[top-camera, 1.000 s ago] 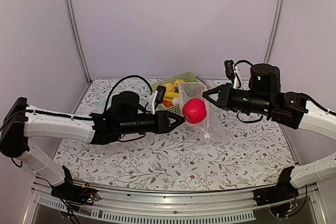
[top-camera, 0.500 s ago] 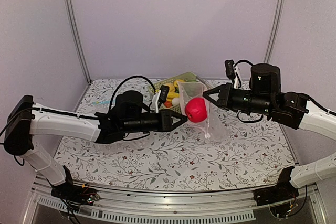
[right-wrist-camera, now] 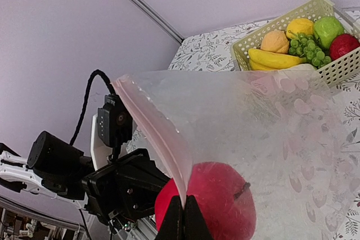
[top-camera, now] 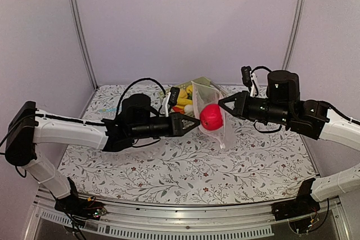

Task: Place the food in the zip-top bag and seal the zipper
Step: Adjust the zipper food storage bag at the center of the board.

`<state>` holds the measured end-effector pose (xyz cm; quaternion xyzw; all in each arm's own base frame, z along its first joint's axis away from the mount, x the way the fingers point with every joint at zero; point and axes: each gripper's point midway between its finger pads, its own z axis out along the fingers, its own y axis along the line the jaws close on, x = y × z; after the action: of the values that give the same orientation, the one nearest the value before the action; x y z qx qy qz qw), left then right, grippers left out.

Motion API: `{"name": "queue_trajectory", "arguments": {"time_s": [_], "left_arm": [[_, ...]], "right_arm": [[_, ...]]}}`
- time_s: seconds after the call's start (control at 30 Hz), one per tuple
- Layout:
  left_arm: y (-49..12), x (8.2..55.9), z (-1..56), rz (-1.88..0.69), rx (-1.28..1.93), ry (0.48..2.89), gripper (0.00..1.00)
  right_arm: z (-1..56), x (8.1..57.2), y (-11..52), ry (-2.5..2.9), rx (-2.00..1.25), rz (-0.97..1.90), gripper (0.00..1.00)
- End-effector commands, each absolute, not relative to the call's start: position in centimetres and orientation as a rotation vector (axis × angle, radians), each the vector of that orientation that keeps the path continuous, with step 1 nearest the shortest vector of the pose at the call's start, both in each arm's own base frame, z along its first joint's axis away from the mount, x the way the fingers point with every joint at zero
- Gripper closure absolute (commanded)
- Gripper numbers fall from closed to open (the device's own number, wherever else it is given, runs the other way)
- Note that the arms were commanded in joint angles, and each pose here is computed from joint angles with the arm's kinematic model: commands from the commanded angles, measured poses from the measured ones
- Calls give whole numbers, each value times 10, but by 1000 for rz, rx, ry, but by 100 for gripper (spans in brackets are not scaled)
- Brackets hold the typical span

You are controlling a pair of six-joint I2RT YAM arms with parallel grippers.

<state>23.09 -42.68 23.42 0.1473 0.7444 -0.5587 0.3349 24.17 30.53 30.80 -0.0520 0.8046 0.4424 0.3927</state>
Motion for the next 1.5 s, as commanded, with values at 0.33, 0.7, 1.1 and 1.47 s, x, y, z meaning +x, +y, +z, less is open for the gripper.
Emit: {"name": "queue_trajectory", "arguments": {"time_s": [0.33,0.7,1.1,1.47], "left_arm": [[-430,225,311,-1535,534,1866,100],[-422,242,291,-1422,457,1966,100],[-405,245,286,-1312,446,2025,100],[-408,250,249,-1264,427,2119,100]], "right_arm": [[281,266,252,2111,-45,675,100],[315,255,243,2034,-82,722,100],[351,240,236,1950,-101,819,100],[321,245,245,2022,-100,800,100]]}}
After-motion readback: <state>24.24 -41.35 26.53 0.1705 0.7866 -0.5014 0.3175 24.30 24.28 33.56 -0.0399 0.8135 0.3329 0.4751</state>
